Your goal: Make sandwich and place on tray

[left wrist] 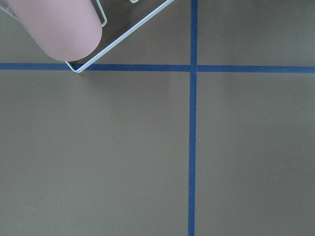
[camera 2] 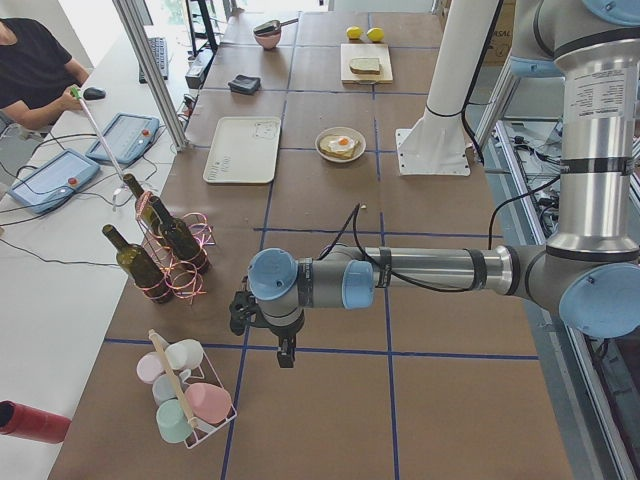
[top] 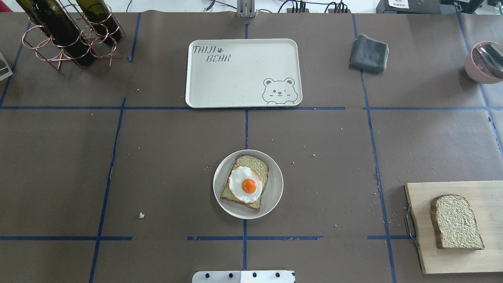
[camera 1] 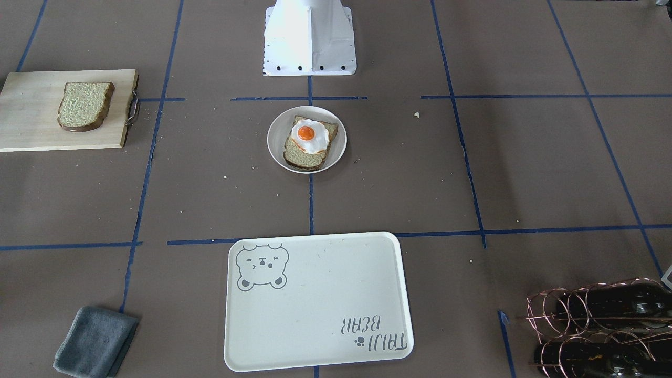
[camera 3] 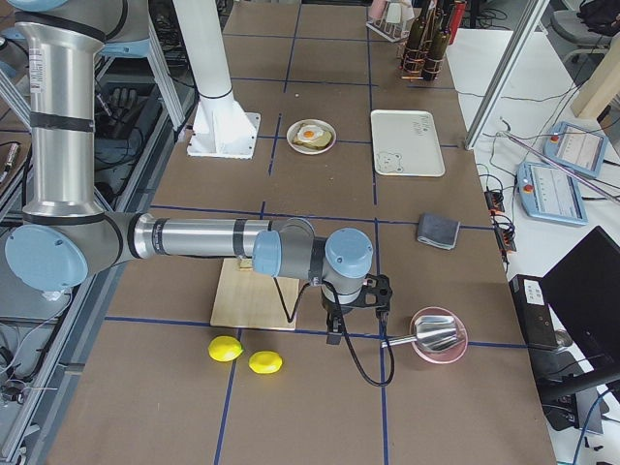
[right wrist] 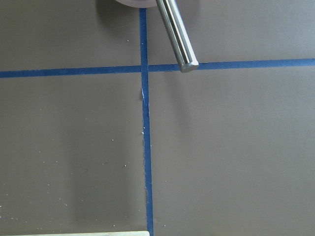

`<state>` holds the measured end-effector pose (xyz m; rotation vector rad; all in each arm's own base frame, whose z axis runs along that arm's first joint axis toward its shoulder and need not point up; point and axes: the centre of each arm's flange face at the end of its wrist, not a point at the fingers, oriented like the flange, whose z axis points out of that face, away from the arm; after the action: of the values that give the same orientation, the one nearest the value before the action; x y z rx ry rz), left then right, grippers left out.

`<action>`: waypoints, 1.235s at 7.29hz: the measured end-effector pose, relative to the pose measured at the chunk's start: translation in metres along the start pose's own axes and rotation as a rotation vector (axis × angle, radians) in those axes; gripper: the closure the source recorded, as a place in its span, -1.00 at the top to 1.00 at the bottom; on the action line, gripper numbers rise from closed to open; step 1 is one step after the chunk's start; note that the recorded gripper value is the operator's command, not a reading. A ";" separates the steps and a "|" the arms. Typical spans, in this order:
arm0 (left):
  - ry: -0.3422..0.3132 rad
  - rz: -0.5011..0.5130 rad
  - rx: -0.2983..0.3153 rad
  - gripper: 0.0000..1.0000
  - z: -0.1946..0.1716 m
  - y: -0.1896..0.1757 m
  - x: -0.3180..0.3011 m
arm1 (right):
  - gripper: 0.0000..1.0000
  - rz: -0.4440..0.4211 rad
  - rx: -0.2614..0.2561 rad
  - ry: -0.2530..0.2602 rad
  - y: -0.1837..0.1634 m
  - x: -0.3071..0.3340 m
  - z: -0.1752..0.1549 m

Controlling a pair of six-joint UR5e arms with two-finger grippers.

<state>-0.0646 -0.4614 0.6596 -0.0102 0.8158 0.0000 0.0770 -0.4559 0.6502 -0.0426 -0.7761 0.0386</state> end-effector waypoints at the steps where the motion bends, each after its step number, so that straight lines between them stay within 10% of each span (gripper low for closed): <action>1: 0.000 -0.001 -0.001 1.00 0.001 0.000 -0.001 | 1.00 -0.001 0.001 0.000 -0.002 -0.001 0.000; 6: 0.010 0.122 0.103 1.00 -0.035 -0.044 0.042 | 1.00 -0.077 0.058 -0.014 -0.038 -0.046 -0.030; 9: 0.029 0.425 0.277 1.00 -0.031 -0.076 0.110 | 1.00 -0.184 0.069 -0.024 -0.057 -0.093 -0.024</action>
<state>-0.0111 -0.5385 0.5591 0.4254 0.8285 0.2888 0.0289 -0.5176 0.5711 0.0956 -0.7999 -0.1092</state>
